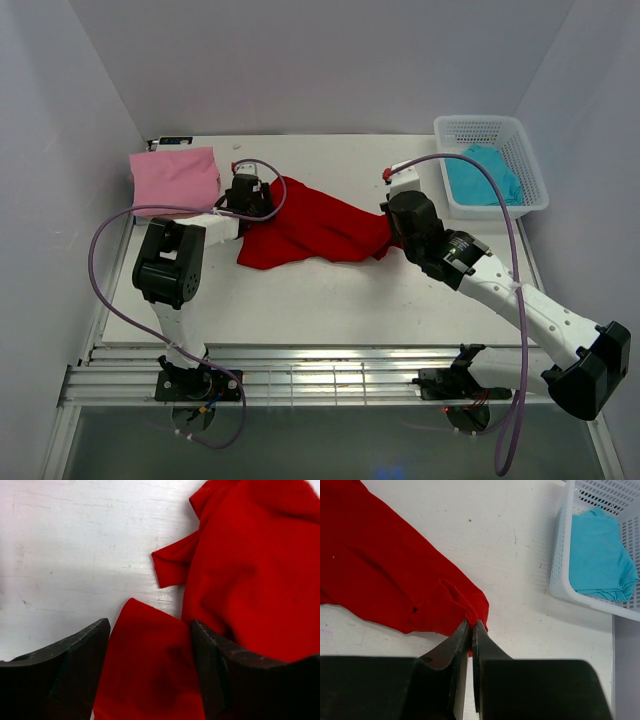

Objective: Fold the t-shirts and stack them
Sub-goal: Flatten the tshirt out

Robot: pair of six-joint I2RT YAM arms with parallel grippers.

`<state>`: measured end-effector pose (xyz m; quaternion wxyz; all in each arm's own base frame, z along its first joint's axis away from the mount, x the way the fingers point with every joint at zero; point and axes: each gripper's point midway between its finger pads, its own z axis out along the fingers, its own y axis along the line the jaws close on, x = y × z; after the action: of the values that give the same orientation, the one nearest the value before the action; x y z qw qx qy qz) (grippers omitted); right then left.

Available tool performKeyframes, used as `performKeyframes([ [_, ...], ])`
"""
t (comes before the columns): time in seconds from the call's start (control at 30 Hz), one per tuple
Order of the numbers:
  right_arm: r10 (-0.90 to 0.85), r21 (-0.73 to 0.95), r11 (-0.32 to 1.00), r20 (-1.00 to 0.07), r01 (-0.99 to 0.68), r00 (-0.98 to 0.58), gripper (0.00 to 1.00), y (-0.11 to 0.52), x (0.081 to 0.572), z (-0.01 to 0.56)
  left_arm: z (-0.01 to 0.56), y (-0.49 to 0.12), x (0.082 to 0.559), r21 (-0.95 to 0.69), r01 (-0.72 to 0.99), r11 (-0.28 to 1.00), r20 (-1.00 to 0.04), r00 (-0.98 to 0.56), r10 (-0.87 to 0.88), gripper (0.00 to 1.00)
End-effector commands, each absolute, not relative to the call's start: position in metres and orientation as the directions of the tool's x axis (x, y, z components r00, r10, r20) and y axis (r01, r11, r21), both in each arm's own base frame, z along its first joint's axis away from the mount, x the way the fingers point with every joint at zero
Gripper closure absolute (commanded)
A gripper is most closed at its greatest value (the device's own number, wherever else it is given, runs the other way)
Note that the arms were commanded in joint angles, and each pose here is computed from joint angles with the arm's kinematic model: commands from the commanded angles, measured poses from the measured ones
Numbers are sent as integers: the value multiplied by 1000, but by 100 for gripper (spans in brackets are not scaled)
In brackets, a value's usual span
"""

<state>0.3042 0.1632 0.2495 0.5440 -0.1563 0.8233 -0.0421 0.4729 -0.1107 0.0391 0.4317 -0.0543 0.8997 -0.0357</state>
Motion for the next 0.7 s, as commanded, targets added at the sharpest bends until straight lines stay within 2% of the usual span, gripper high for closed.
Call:
performKeyframes([
  [0.0, -265, -213, 959, -909, -188, -321, 92, 164, 309, 260, 52, -107, 478, -122, -84, 989, -780, -609, -148, 26],
  [0.23, -272, -220, 958, -905, -186, -327, 92, 164, 310, 256, 65, -98, 482, -113, -132, 985, -806, -567, -168, 62],
  [0.3, -273, -220, 957, -903, -190, -331, 92, 165, 310, 254, 70, -95, 484, -108, -141, 984, -814, -555, -169, 67],
  [0.43, -273, -217, 956, -901, -196, -336, 92, 166, 310, 252, 79, -92, 487, -101, -163, 981, -825, -538, -174, 66],
  [0.57, -277, -218, 955, -900, -203, -335, 92, 168, 310, 251, 94, -93, 489, -118, -159, 980, -838, -513, -184, 55],
  [0.67, -278, -215, 953, -900, -213, -337, 92, 170, 310, 251, 95, -92, 491, -112, -164, 980, -840, -512, -182, 52],
])
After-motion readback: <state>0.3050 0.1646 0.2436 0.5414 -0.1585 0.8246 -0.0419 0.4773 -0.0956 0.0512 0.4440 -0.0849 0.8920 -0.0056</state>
